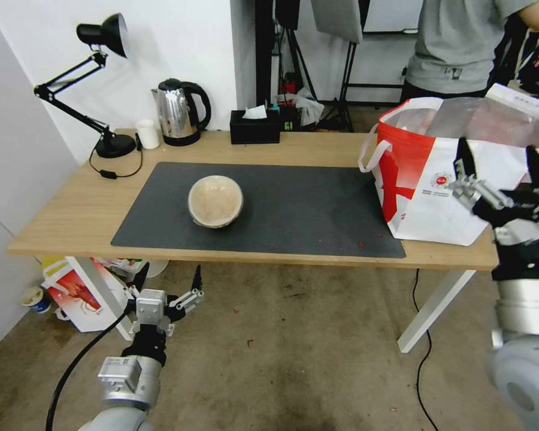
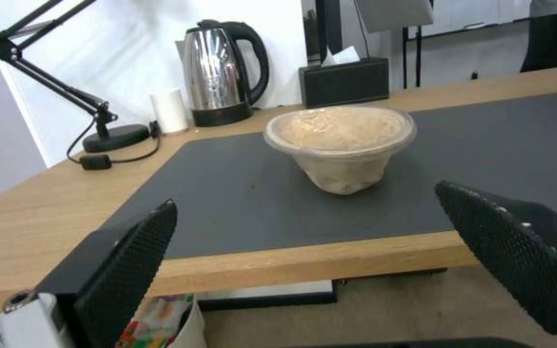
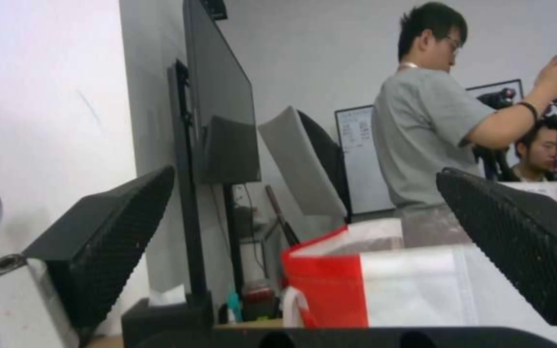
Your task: Pick up the trash from the table and place it into the takeout bag.
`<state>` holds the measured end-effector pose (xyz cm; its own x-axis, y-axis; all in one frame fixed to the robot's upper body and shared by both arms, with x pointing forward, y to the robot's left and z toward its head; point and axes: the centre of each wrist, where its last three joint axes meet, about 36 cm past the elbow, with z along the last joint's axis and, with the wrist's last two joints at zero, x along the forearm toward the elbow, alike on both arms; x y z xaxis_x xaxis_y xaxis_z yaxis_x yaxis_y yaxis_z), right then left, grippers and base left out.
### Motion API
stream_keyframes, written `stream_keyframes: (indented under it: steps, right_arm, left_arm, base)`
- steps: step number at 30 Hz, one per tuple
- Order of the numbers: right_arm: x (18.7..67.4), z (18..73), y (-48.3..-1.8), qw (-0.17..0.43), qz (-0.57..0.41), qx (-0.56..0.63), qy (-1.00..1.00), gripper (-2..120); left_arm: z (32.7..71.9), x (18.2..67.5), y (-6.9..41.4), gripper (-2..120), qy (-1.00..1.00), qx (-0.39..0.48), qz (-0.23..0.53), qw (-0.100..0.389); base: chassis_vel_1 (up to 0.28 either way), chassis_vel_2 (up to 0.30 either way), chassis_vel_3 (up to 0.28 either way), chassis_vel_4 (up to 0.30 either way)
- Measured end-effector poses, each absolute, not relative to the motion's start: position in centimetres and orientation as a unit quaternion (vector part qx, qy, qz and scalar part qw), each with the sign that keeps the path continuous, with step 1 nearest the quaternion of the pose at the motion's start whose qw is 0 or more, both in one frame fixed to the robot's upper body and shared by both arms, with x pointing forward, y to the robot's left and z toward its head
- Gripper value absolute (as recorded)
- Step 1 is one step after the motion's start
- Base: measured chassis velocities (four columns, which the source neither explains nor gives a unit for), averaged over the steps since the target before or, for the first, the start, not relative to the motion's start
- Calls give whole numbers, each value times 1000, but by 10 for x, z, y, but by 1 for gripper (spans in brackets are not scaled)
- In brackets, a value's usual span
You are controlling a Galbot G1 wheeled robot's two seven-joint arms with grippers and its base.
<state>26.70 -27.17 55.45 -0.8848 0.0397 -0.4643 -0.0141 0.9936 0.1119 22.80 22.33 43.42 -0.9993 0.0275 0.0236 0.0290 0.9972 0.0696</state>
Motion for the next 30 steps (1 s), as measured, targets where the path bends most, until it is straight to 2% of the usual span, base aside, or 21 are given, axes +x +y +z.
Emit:
stream_keyframes:
  steps: [20,30]
  right_arm:
    - [249,526,-236,257,34,-14,966,100]
    - [238,492,-215,259,37,-26,965,100]
  left_arm:
    - [434,228,223,100,-999,-14,-35,11]
    - [434,228,223,100,-999,-14,-35,11]
  base:
    - [0,0,0,0]
    - [0,0,0,0]
